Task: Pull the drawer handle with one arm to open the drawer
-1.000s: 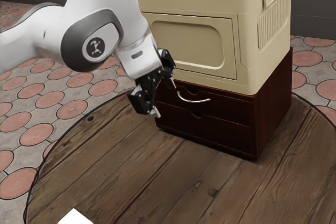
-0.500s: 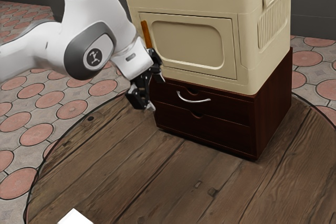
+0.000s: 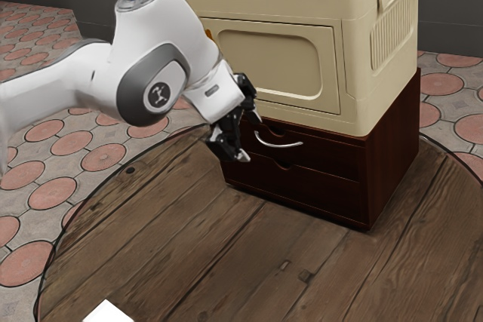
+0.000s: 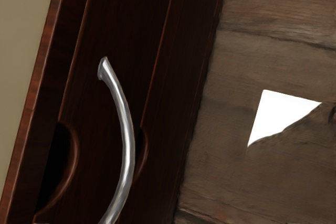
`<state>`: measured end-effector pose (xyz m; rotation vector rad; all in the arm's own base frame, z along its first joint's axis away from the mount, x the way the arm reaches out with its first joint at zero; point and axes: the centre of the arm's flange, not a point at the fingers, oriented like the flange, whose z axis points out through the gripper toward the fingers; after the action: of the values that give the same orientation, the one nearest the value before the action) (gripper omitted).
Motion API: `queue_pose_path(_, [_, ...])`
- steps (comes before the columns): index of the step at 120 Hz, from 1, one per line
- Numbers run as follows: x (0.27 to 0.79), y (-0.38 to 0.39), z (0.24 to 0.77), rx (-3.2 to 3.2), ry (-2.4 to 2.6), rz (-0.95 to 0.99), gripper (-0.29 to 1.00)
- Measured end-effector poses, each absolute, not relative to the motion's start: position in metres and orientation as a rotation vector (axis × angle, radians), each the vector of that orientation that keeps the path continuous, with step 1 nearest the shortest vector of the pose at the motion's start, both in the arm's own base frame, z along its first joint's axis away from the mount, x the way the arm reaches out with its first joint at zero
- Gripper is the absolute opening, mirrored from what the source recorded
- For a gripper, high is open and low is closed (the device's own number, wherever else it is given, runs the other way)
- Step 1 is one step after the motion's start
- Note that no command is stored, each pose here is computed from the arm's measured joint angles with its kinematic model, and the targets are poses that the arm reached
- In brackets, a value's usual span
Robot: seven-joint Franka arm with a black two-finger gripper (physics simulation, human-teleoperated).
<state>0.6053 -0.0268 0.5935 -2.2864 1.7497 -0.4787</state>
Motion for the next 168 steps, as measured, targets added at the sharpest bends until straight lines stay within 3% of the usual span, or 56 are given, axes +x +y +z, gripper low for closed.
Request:
queue_pose_path(34, [0.610,-0.070,0.580,-2.230,1.842,-0.476,0.47])
queue_pose_path(58, [0.611,-0.054,0.580,-2.237,1.813,-0.462,0.43])
queue_pose_path(102, [0.613,-0.049,0.580,-2.208,1.797,-0.450,0.25])
queue_pose_path(168, [0.623,-0.043,0.564,-2.145,1.802,-0.427,0.21])
